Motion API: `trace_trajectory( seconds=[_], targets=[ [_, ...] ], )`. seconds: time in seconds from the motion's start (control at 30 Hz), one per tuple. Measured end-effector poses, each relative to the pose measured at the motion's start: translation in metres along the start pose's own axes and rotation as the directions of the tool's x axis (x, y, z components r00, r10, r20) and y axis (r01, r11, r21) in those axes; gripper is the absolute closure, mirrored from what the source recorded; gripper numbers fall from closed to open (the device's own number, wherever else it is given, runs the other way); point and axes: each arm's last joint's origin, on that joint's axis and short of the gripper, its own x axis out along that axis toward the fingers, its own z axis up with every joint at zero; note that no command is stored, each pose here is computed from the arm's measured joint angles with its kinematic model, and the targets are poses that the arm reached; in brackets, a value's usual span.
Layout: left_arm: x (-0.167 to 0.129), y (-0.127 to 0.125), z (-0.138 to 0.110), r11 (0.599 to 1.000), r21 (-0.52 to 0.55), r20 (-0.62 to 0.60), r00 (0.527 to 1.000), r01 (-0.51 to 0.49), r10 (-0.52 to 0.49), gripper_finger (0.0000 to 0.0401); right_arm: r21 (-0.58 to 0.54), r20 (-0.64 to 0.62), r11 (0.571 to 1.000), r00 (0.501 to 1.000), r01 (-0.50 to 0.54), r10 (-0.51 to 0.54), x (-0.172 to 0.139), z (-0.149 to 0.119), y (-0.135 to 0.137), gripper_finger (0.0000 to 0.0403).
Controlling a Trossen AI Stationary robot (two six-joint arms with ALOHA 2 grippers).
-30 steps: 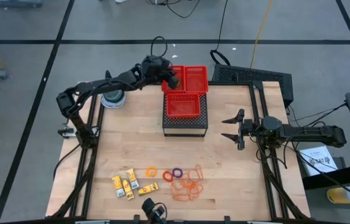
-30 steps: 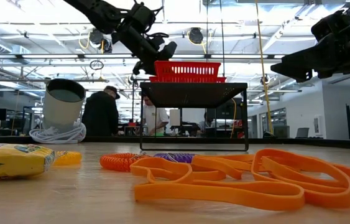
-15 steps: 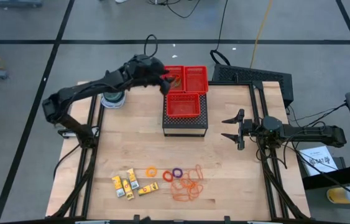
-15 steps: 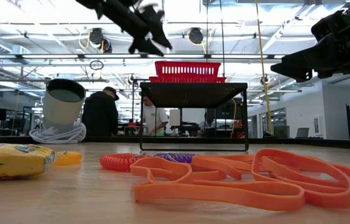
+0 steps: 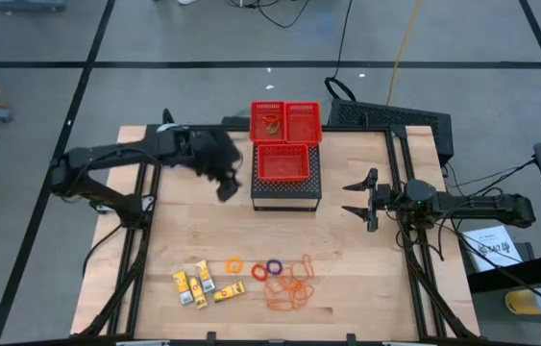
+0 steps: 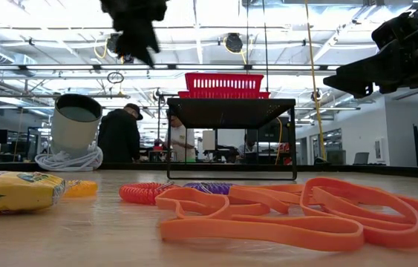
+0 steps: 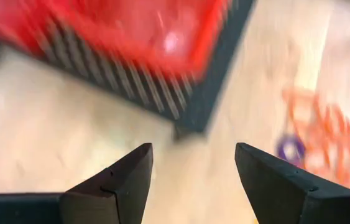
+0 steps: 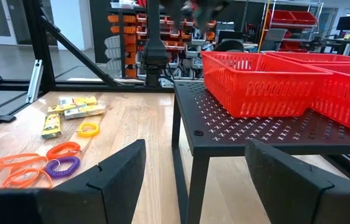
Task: Pick & Place Office Desk Supplies
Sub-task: Put the yellow pack of crayon in the top right red bin on the shelf
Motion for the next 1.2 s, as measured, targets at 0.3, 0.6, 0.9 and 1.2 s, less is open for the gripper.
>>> trace_trajectory(
  seconds=[0.3,0.6,0.9,1.2],
  targets=[
    [0.031,-0.048,-0.065,0.989,-0.121,-0.27,0.962,-0.08,0.045,0.0164,0.0,0.0,1.0,1.0,0.0,0.0,0.0,0.0,0.0,0.0135],
    [0.05,-0.076,-0.118,0.932,-0.313,-0.375,0.925,-0.184,0.057,0.0164,0.0,0.0,1.0,1.0,0.0,0.0,0.0,0.0,0.0,0.0136],
    [0.057,-0.101,-0.14,0.9,-0.416,-0.293,0.956,-0.132,0.004,0.0164,0.0,0.0,1.0,1.0,0.0,0.0,0.0,0.0,0.0,0.0136],
    [0.049,-0.128,-0.161,0.826,-0.554,-0.277,0.959,-0.108,-0.06,0.0164,0.0,0.0,1.0,1.0,0.0,0.0,0.0,0.0,0.0,0.0135]
  ],
)
